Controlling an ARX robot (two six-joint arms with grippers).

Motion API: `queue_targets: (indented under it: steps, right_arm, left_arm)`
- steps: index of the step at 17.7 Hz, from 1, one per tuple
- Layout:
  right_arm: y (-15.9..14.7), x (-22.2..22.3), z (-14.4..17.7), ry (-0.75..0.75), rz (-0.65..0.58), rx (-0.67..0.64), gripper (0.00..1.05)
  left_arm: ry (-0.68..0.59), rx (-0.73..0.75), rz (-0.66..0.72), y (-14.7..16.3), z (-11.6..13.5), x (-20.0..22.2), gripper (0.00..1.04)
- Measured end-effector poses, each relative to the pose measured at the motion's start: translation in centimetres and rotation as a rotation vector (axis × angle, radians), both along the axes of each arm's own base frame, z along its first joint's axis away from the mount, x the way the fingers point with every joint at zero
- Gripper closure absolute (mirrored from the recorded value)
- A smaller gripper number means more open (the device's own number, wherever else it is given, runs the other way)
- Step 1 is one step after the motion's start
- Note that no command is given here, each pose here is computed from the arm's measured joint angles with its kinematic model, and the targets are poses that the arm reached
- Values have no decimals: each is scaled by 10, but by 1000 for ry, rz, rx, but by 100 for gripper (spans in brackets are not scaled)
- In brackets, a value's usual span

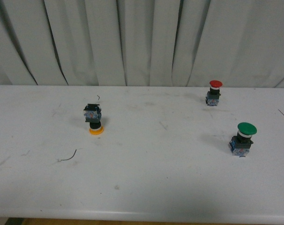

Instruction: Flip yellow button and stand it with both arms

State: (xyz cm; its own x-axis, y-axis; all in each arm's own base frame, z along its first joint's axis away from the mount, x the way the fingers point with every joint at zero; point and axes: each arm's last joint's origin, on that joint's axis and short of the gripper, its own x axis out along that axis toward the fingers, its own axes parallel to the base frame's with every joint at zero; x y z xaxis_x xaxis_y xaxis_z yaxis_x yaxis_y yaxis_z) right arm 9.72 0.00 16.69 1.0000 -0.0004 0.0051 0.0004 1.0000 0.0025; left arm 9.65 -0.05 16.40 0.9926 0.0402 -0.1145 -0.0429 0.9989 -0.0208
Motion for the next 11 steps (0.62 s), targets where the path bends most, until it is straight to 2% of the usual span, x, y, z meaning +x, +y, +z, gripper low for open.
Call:
queue_targets:
  steps: [1,2,5,7,9,11]
  right_arm:
    - [0,0,0,1,-2,0,6]
    - [0,0,0,0,2,0,6]
    - [0,0,0,0,1,0,6]
    - [0,0,0,0,0,0,6]
    - [0,0,0,0,1,0,6]
    - [0,0,0,1,1,0,6]
  left_arm:
    - [161,-21,57,-3,3,2,7]
    - [207,-24,84,-4,7,3,7]
    - [111,-55,90,-8,30,3,7]
    - [90,-63,81,-9,34,17,7]
    - [97,-75,62,-9,35,48,7]
    - [65,-86,20,-14,49,86,7]
